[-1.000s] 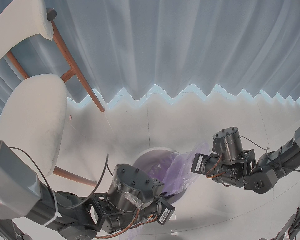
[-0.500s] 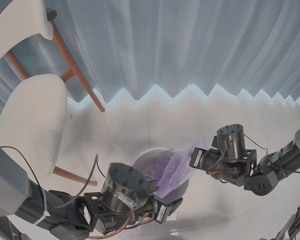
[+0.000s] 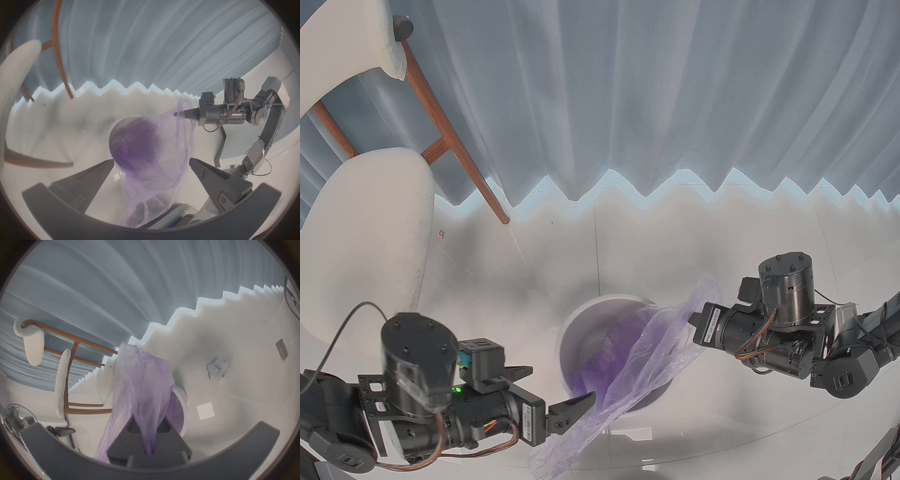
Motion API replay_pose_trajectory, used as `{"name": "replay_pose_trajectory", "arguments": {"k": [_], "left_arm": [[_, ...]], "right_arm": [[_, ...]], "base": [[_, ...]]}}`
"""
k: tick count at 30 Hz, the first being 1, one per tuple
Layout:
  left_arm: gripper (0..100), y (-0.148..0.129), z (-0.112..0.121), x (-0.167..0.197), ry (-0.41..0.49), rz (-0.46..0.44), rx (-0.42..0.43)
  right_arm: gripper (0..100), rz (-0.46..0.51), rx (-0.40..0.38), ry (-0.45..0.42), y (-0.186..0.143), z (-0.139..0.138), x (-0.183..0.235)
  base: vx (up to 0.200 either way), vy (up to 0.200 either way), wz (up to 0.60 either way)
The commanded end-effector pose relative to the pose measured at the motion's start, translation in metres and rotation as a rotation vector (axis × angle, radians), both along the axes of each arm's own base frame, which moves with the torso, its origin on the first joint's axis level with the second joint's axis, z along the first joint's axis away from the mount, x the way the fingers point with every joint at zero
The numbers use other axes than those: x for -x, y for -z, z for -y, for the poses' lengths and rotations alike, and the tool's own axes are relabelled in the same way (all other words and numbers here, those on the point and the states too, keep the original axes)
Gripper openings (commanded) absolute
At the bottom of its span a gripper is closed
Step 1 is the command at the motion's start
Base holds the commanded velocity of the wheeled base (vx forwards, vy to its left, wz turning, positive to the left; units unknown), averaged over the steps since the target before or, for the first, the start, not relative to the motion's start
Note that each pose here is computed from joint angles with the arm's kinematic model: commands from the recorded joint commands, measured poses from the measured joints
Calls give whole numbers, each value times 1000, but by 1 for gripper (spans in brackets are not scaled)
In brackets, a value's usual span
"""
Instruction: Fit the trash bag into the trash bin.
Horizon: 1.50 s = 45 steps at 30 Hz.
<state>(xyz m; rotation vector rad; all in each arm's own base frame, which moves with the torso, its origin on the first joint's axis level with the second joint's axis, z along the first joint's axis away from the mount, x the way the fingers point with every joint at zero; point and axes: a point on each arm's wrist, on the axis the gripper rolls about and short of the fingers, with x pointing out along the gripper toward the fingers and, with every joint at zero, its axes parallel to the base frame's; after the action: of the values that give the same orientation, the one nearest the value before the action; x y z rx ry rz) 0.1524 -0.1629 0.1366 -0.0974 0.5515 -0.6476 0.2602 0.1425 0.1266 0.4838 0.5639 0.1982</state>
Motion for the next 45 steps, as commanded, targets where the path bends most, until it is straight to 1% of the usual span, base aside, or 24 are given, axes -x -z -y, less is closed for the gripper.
{"name": "replay_pose_trajectory", "arguments": {"k": [1,2,3,4,6,7,10,11,14,16,17,23,29,32,33,36,38,42,43,45], "left_arm": [[100,-1,-21,13,-45,-18,51],[100,-2,-25,9,-88,-39,88],[100,-1,-24,8,-94,-50,107],[100,0,-24,6,-95,-61,118],[100,2,-23,4,-74,-83,167],[100,6,-26,4,-75,-88,182],[100,14,-32,11,-51,-95,190],[100,22,-37,19,-5,-121,194],[100,38,-49,34,90,-176,205],[100,43,-53,38,110,-188,205],[100,49,-59,40,102,-188,200],[100,56,-59,33,53,-198,165],[100,66,-55,28,83,-186,91],[100,77,-52,23,89,-214,34],[100,80,-51,22,90,-219,26],[100,86,-46,13,84,-208,34],[100,93,-43,5,64,-207,33],[100,108,-34,-13,17,-138,52],[100,114,-32,-16,8,-131,49],[100,123,-30,-19,2,-148,10]], "right_arm": [[0,11,-17,0,-7,4,6],[0,3,-16,1,-5,5,6],[0,2,-14,3,-5,5,6],[0,-1,-13,2,-4,4,5],[0,-6,-11,3,-2,4,5],[0,-8,-11,3,-2,3,4],[0,-11,-11,4,-1,3,4],[0,-10,-12,4,-1,3,4],[0,-4,-33,15,-4,3,3],[0,-7,-47,21,-5,3,4],[0,-16,-61,34,-4,4,6],[0,-31,-59,43,-1,6,8],[0,-27,-61,37,-1,3,6],[0,-27,-60,36,-1,4,6],[0,-28,-59,36,0,4,7],[0,-31,-58,37,0,4,8],[0,-29,-58,40,0,5,8],[0,-24,-56,48,-1,5,8],[0,-25,-55,49,0,5,8],[0,-26,-54,49,0,5,8]], "base": [[0,0,0],[0,0,0],[0,0,0],[0,0,0],[0,0,0],[0,0,0],[0,0,0],[0,0,0],[0,0,0],[0,0,0],[0,0,0],[0,0,0],[0,0,0],[0,0,0],[0,0,0],[0,0,0],[0,0,0],[0,0,0],[0,0,0],[0,0,0]]}}
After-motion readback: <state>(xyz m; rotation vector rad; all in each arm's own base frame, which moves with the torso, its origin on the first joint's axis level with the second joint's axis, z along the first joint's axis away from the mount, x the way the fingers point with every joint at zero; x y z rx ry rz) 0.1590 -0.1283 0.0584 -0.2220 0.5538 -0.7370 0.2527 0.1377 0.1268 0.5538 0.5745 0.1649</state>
